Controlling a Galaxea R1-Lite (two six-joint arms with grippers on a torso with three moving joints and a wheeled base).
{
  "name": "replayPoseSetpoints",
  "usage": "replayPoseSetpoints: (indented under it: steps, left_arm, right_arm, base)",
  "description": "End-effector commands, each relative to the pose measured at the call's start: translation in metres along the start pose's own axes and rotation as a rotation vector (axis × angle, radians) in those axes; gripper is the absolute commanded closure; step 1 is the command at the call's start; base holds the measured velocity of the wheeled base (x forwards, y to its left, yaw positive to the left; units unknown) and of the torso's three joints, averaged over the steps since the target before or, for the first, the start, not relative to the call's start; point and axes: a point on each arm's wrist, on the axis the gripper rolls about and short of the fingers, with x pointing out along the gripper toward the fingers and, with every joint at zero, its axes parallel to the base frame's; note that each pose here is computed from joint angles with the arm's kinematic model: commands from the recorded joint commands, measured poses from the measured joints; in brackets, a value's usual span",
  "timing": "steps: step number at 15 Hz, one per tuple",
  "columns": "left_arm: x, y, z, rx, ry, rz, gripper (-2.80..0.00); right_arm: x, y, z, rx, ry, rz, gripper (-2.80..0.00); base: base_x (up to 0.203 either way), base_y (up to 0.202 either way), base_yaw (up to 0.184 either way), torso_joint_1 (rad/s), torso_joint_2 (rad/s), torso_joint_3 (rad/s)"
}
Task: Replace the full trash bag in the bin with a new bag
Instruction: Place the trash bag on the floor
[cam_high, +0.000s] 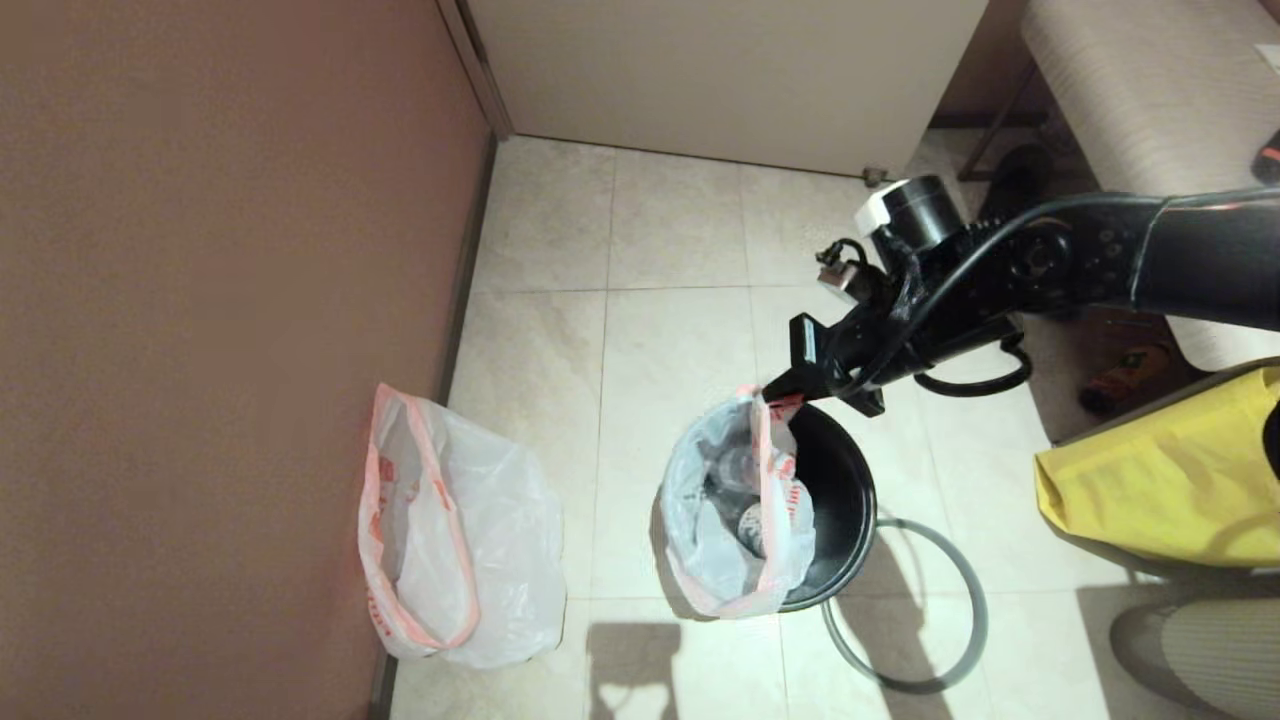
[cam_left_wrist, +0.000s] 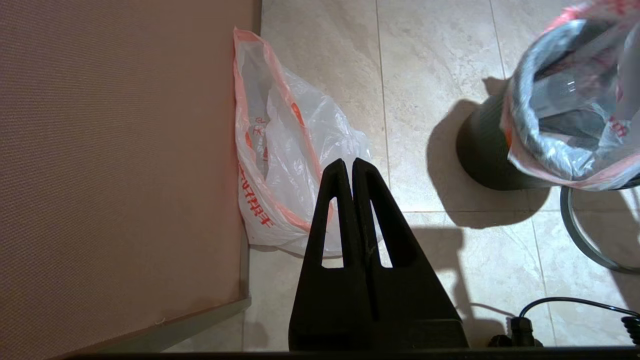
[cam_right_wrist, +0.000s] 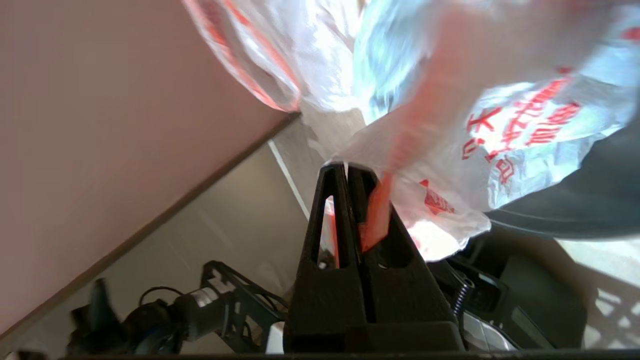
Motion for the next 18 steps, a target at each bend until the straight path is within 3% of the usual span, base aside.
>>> replayPoseSetpoints:
  steps: [1,4,8,13,18]
  left_arm:
    - [0.000,0.000,0.000,-0.001,-0.001,0.000,0.00]
    - [0.000,0.000,0.000,-0.001,-0.001,0.000,0.00]
    - [0.000,0.000,0.000,-0.001,-0.001,0.000,0.00]
    - [0.000,0.000,0.000,-0.001,-0.001,0.001,0.00]
    - [0.000,0.000,0.000,-0.001,-0.001,0.000,0.00]
  right_arm:
    - [-0.036,0.020,-0.001,-0.034,-0.061,0.045,0.00]
    - [-0.067,0.036,-0.004,-0.066,-0.115,0.085,0.00]
    - [-0.072,0.045,-0.008,-0.086,-0.117,0.107,0.00]
    - [-0.118,0.084,-0.030,-0.170,-0.168,0.207,0.00]
    - [-0.174,0.107,-0.051,-0.239,-0.256,0.297,0.00]
  base:
    - [0.000,0.000,0.000,0.000,0.00,0.000]
    - [0.000,0.000,0.000,0.000,0.00,0.000]
    - [0.000,0.000,0.000,0.000,0.00,0.000]
    - [0.000,0.000,0.000,0.000,0.00,0.000]
    - [0.000,0.000,0.000,0.000,0.00,0.000]
